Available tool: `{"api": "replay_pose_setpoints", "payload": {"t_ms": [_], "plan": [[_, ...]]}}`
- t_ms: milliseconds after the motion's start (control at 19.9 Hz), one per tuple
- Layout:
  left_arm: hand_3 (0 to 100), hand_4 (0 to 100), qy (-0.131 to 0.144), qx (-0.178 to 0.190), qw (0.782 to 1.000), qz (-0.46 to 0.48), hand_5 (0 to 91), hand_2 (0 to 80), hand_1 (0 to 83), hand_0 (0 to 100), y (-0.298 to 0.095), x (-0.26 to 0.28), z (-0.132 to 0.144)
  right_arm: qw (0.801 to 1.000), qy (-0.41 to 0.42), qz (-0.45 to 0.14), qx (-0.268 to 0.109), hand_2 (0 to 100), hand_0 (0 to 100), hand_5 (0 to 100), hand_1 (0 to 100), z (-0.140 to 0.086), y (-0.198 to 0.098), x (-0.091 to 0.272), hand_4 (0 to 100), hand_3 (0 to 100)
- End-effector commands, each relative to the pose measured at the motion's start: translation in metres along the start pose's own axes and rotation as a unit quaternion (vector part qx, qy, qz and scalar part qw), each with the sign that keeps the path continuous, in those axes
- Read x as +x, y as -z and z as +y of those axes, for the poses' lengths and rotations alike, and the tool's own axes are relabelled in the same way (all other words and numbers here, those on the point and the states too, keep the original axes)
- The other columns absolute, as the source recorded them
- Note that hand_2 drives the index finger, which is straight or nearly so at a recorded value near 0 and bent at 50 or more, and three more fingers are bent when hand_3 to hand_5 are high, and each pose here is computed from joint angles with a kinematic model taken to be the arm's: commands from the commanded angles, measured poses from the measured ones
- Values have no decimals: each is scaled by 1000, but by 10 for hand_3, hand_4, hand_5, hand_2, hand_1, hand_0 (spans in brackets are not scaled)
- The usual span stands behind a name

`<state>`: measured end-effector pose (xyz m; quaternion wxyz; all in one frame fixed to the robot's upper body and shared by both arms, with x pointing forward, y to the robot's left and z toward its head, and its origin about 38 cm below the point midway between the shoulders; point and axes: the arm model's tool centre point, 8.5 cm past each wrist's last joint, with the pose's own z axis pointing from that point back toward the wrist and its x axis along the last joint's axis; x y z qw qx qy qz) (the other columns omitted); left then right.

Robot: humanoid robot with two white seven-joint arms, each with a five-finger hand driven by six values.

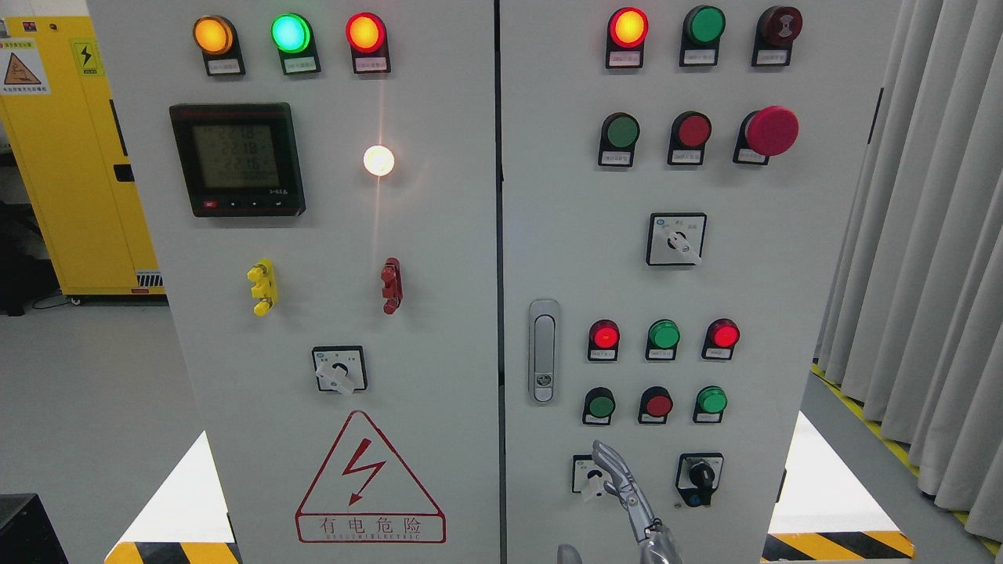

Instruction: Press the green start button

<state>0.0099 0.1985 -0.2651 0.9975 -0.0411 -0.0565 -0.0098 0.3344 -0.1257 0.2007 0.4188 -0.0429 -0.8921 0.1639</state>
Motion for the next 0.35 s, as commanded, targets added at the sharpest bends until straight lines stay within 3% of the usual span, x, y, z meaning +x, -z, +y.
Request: {"api": "replay_pose_setpoints", "payload": {"t_ms": [0, 302], "plan": [[0, 0, 1, 0, 1000, 0, 0, 0, 556, 120, 0, 0, 0, 1000, 21, -7, 0, 0, 544, 0, 707, 5, 1, 6, 0, 0], [0, 0, 0, -1, 1000, 0, 0, 0, 556, 120, 0, 0, -1, 999, 37, -5, -6, 0, 511, 0, 700, 4, 1, 5, 0, 0]]}}
